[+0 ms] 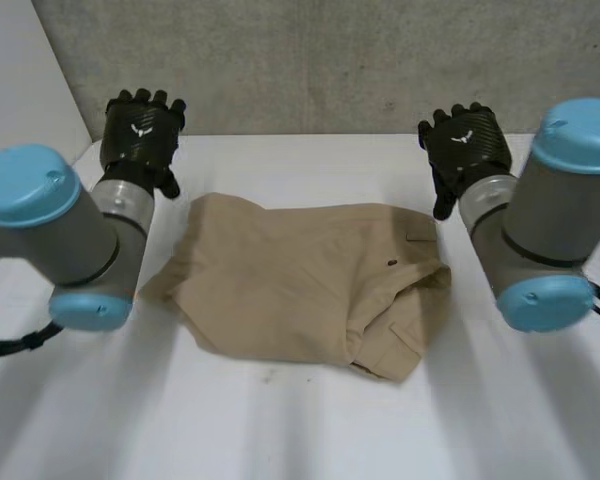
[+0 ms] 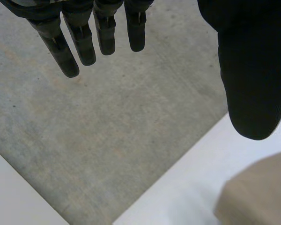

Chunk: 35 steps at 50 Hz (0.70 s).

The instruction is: Fold the shorts.

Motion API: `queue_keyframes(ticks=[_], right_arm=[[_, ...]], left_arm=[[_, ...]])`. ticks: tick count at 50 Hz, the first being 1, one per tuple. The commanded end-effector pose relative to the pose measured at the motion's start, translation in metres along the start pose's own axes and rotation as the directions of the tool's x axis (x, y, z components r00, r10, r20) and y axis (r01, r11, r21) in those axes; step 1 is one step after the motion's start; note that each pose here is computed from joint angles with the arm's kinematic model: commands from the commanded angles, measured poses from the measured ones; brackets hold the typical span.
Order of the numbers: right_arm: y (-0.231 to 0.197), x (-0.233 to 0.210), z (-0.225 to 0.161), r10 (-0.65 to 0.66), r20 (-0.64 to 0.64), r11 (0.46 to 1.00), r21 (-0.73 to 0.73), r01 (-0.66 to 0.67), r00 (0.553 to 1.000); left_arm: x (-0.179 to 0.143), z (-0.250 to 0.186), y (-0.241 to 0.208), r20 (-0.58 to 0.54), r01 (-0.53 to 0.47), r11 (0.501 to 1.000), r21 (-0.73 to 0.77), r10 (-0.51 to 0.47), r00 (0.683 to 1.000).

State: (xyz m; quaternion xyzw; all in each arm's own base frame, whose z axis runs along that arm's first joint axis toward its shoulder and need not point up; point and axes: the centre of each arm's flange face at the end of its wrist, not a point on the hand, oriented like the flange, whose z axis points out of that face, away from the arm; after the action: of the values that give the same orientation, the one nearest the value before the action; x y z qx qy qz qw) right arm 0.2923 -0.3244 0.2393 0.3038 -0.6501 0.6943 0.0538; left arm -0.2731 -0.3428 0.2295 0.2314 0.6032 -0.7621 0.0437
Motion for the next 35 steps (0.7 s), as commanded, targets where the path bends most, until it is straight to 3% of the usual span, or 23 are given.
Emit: queue_keyframes(ticks=[1,13,23,35], right_arm=[[0.011,0.016,-0.04,0.088,0.033,0.985,-0.154,-0.081,0.996],[0.035,-0.006,-0.102,0.244,0.212,0.92,-0.359,-0.156,0.946],[0.058,-0.022,-0.125,0.388,0.211,0.849,-0.46,-0.259,0.897],[0.066,-0.052,-0.117,0.422,0.26,0.857,-0.428,-0.288,0.868]], left_arm=[[0.012,-0.063,-0.005,-0.094,-0.003,0.996,-0.089,-0.005,0.996],[0.05,-0.142,0.019,-0.303,-0.063,0.954,-0.295,-0.031,0.953],[0.064,-0.139,0.043,-0.332,-0.08,0.933,-0.349,-0.043,0.942],[0.061,-0.114,0.061,-0.282,-0.063,0.935,-0.35,-0.041,0.959]])
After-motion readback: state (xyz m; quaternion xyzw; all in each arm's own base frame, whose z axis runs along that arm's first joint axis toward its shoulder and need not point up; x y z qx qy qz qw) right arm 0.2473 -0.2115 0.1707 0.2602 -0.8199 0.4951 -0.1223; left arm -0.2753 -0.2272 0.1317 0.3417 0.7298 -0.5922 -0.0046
